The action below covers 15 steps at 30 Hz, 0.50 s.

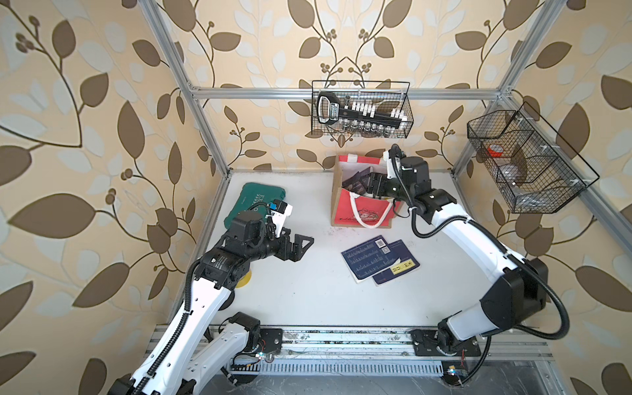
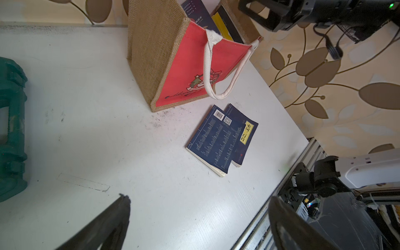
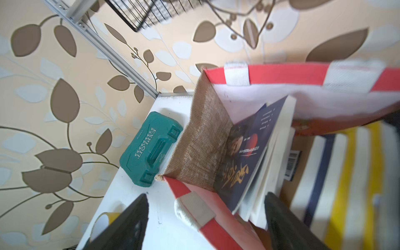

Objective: Put the books into the canvas bag
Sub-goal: Place the book in the canvas bag, then pick up the book from the center of the board.

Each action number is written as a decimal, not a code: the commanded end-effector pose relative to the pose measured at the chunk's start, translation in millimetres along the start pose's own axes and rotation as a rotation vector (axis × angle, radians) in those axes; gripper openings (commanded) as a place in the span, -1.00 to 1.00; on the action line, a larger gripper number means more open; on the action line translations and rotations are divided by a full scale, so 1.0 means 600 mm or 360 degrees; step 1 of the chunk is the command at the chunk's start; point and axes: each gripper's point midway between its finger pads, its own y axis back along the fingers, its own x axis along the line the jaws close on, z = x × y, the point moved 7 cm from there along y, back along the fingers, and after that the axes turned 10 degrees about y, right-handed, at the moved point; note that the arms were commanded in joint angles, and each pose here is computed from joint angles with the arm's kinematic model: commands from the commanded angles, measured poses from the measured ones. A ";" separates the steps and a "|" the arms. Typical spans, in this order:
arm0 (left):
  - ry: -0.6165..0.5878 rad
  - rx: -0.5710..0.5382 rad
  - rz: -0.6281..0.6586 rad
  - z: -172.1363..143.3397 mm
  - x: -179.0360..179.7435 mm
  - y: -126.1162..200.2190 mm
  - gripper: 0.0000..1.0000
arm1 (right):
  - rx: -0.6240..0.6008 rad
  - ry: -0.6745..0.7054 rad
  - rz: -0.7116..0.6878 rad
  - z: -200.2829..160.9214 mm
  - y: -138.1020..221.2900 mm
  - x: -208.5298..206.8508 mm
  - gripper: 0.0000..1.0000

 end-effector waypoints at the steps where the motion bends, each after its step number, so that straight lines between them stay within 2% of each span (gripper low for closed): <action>1: 0.0064 0.0002 -0.0103 0.002 -0.001 -0.012 0.98 | 0.0054 0.0068 -0.0142 -0.021 0.032 -0.017 0.77; 5: 0.0283 0.0080 -0.0197 -0.004 0.004 -0.040 0.98 | 0.0100 0.0073 -0.0226 -0.055 0.073 -0.028 0.94; 8: 0.0437 0.0110 -0.0244 -0.017 0.011 -0.072 0.98 | 0.0148 0.0028 -0.0319 -0.099 0.100 -0.044 0.97; 12: 0.0460 0.0168 -0.0171 -0.045 0.010 -0.117 0.98 | 0.0174 -0.0120 -0.0484 -0.174 0.135 -0.075 0.97; 15: 0.0461 0.0223 -0.0160 -0.063 0.008 -0.149 0.98 | 0.0213 -0.0211 -0.0510 -0.238 0.148 -0.092 0.97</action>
